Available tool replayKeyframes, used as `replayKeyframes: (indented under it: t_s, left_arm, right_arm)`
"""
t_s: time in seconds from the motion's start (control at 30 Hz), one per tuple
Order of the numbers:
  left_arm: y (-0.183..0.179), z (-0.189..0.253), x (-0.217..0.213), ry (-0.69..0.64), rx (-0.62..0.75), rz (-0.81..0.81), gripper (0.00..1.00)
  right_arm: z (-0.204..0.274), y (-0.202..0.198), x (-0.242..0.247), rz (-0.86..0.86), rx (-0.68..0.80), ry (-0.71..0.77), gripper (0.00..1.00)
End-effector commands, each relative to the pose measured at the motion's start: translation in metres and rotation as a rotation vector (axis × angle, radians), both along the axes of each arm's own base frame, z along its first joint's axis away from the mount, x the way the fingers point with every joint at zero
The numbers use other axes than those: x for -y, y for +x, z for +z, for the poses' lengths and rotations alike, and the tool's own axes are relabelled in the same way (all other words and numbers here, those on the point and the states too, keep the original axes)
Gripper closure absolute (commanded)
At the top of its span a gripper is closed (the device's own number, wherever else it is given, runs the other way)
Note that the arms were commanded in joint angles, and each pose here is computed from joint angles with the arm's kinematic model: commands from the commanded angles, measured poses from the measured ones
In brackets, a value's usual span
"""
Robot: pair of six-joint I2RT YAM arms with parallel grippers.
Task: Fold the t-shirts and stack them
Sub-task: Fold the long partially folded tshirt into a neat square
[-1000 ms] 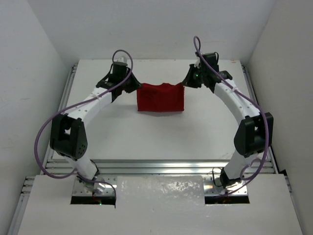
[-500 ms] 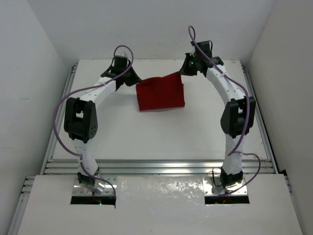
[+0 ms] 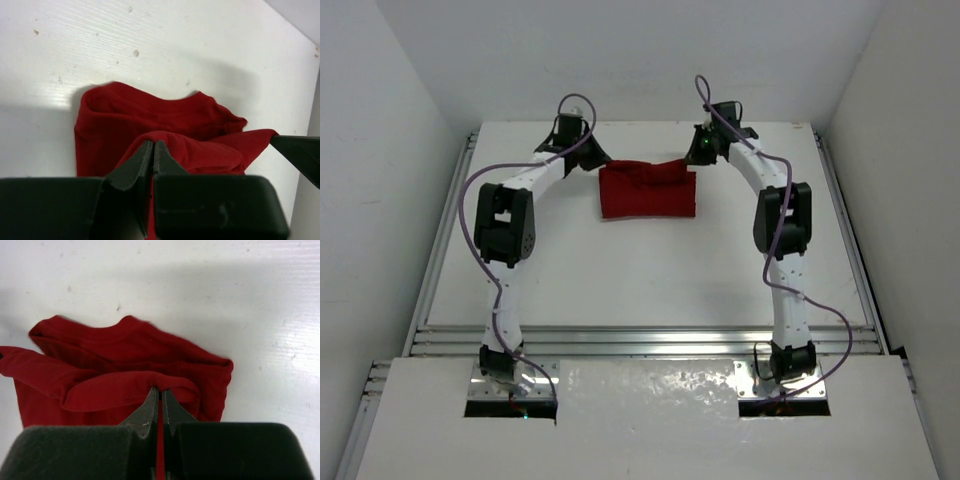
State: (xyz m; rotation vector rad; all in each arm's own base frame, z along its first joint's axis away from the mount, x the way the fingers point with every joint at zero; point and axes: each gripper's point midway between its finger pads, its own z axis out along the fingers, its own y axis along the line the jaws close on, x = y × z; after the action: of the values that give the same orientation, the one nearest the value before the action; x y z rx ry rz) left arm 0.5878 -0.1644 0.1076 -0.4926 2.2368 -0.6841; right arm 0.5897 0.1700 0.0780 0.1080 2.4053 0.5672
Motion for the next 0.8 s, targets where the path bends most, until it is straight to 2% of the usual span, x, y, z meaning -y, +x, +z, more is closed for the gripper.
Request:
replayKeyframes:
  t_s: [0.0, 0.23, 0.5, 0.53, 0.57, 0.6, 0.63, 0.67, 0.7, 0.73, 0.77]
  left_arm:
    - [0.03, 0.022, -0.002, -0.038, 0.128, -0.016, 1.0]
    - [0.056, -0.006, 0.004, -0.06, 0.147, -0.037, 1.0]
    - [0.07, 0.004, -0.008, -0.031, 0.206, 0.029, 1.0]
    - [0.071, 0.002, -0.007, -0.034, 0.207, 0.027, 0.94]
    - [0.072, 0.006, -0.005, -0.041, 0.213, 0.02, 0.86]
    - [0.075, 0.019, -0.002, -0.051, 0.241, 0.004, 0.73]
    - [0.075, 0.029, -0.001, -0.054, 0.258, -0.001, 0.73]
    - [0.074, 0.039, -0.001, -0.051, 0.272, -0.002, 0.54]
    - [0.072, 0.068, -0.002, -0.039, 0.32, 0.005, 0.01]
    - [0.067, 0.073, -0.004, -0.018, 0.326, 0.013, 0.0]
    - [0.063, 0.083, -0.008, 0.016, 0.347, 0.024, 0.0]
  right_arm:
    - [0.027, 0.029, 0.0, 0.02, 0.146, 0.021, 1.0]
    - [0.003, 0.037, 0.006, 0.005, 0.148, 0.011, 1.0]
    - [0.013, 0.048, 0.014, -0.026, 0.191, -0.001, 1.0]
    - [0.015, 0.049, 0.018, -0.036, 0.189, -0.007, 0.89]
    - [0.014, 0.05, 0.019, -0.038, 0.186, -0.007, 0.85]
    - [0.016, 0.048, 0.022, -0.039, 0.183, -0.007, 0.84]
    - [0.024, 0.048, 0.022, -0.039, 0.195, -0.005, 0.81]
    - [0.026, 0.046, 0.021, -0.029, 0.198, -0.004, 0.62]
    - [0.041, 0.043, 0.021, -0.021, 0.217, -0.003, 0.5]
    - [0.05, 0.041, 0.02, -0.014, 0.228, 0.0, 0.31]
    - [0.058, 0.039, 0.02, -0.012, 0.236, 0.003, 0.21]
